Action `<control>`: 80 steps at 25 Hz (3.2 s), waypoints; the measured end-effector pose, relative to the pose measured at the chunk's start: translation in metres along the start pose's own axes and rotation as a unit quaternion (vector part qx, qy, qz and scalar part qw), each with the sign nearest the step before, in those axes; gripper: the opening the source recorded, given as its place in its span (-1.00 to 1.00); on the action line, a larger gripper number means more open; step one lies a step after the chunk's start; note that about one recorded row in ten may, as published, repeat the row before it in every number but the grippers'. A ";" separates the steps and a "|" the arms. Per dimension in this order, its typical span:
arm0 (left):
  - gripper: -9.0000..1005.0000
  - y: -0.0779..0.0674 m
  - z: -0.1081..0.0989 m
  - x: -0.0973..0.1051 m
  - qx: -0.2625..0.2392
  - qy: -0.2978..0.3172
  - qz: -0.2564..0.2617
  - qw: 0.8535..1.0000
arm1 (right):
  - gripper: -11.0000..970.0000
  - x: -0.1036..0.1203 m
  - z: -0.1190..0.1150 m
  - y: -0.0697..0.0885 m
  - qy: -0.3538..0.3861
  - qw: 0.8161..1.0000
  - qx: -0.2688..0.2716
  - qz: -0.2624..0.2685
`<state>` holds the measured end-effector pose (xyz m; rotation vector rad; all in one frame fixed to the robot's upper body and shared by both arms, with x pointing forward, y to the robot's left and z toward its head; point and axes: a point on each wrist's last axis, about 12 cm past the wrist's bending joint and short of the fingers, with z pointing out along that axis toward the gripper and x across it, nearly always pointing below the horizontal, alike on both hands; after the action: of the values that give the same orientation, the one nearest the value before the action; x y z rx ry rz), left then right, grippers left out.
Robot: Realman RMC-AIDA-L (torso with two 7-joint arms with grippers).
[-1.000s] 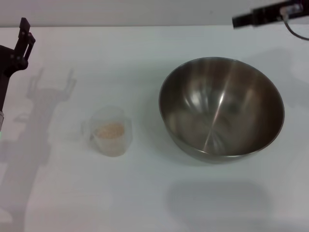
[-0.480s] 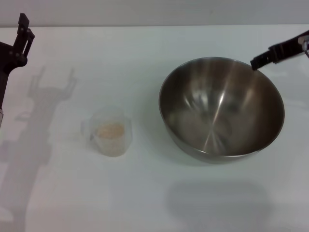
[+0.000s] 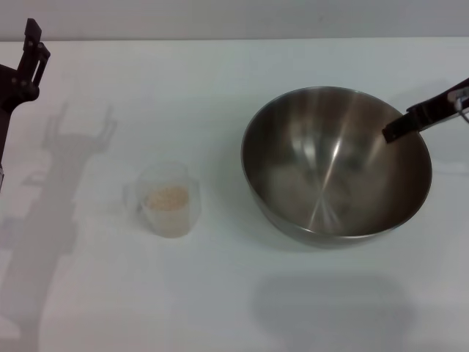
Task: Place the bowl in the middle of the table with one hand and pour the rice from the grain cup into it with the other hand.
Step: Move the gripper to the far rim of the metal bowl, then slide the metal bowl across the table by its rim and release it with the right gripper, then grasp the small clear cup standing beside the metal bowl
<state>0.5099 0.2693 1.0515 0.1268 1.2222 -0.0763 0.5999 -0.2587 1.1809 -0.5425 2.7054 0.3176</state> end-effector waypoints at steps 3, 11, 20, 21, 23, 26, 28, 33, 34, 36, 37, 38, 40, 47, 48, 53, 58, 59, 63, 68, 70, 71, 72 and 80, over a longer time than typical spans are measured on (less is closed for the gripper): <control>0.60 -0.001 0.000 0.000 0.002 0.000 0.000 1.000 | 0.26 0.002 0.009 -0.002 0.005 1.000 -0.004 0.001; 0.60 0.000 -0.001 0.000 0.002 0.001 0.000 1.000 | 0.24 0.004 0.026 -0.004 0.014 1.000 -0.012 0.002; 0.59 0.000 -0.001 0.001 0.002 0.002 0.001 1.000 | -0.38 0.003 0.027 -0.004 0.006 1.000 -0.014 -0.005; 0.59 0.000 -0.001 0.001 0.002 0.002 0.001 1.000 | -0.45 0.003 0.027 -0.003 0.006 1.000 -0.014 -0.006; 0.59 0.001 -0.001 0.000 0.000 0.000 0.002 1.000 | -0.57 0.002 0.027 -0.003 0.006 1.000 -0.014 -0.006; 0.59 0.001 -0.001 0.000 0.000 0.000 0.002 1.000 | -0.73 0.002 0.027 -0.003 0.005 1.000 -0.015 -0.005; 0.58 0.002 -0.001 0.000 -0.001 -0.002 0.002 1.000 | -0.84 0.001 0.025 -0.003 0.000 1.000 -0.016 -0.004; 0.58 0.001 -0.001 -0.001 -0.002 -0.004 0.001 1.000 | -0.97 -0.004 0.013 -0.007 -0.033 0.999 -0.013 0.001; 0.58 0.001 -0.001 -0.001 -0.002 -0.004 0.001 1.000 | -0.97 -0.005 0.010 -0.007 -0.044 0.999 -0.015 0.000; 0.57 0.001 -0.001 -0.001 -0.002 -0.004 0.001 1.000 | -0.97 -0.008 0.005 -0.006 -0.062 0.998 -0.024 -0.008; 0.57 0.001 -0.001 -0.001 -0.002 -0.004 0.001 1.000 | -0.97 -0.008 0.003 -0.004 -0.067 0.997 -0.028 -0.011; 0.57 0.001 -0.001 -0.001 -0.002 -0.004 0.001 1.000 | -0.96 -0.009 0.002 -0.001 -0.073 0.996 -0.038 -0.018; 0.57 0.001 -0.001 -0.001 -0.002 -0.004 0.001 1.000 | -0.95 -0.010 0.002 0.004 -0.076 0.995 -0.053 -0.030; 0.56 0.001 -0.001 -0.001 -0.002 -0.004 0.000 1.000 | -0.90 -0.011 0.016 0.022 -0.045 0.993 -0.088 -0.067; 0.56 0.001 -0.001 -0.001 -0.002 -0.004 0.000 1.000 | -0.89 -0.010 0.018 0.024 -0.039 0.993 -0.090 -0.072; 0.55 0.001 -0.003 -0.001 -0.003 -0.003 0.000 1.000 | -0.85 -0.008 0.028 0.031 -0.014 0.992 -0.096 -0.082; 0.55 0.001 -0.003 -0.001 -0.003 -0.004 0.000 1.000 | -0.82 -0.010 0.034 0.032 -0.005 0.992 -0.098 -0.082; 0.55 0.001 -0.003 -0.001 -0.003 -0.004 0.000 1.000 | -0.81 -0.010 0.034 0.032 -0.005 0.992 -0.098 -0.081; 0.54 0.002 -0.003 -0.001 -0.004 -0.004 0.000 1.000 | -0.78 -0.012 0.039 0.034 0.003 0.991 -0.104 -0.078; 0.54 0.002 -0.004 -0.001 -0.004 -0.005 0.000 1.000 | -0.75 -0.016 0.042 0.038 0.008 0.991 -0.107 -0.081; 0.53 0.002 -0.005 -0.002 -0.004 -0.007 0.001 1.000 | -0.73 -0.019 0.039 0.039 0.001 0.991 -0.105 -0.084; 0.53 0.002 -0.005 -0.002 -0.004 -0.007 0.001 1.000 | -0.67 -0.020 0.037 0.039 -0.004 0.991 -0.103 -0.086; 0.53 0.002 -0.005 -0.002 -0.004 -0.007 0.001 1.000 | -0.61 -0.022 0.033 0.039 -0.011 0.991 -0.099 -0.089; 0.52 0.003 -0.007 -0.003 -0.006 -0.011 0.002 1.000 | -0.17 -0.037 0.007 0.040 -0.075 0.988 -0.067 -0.120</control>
<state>0.5032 0.2733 1.0518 0.1170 1.2006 -0.0670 0.6176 -0.2080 1.1948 -0.8401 2.4533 0.4570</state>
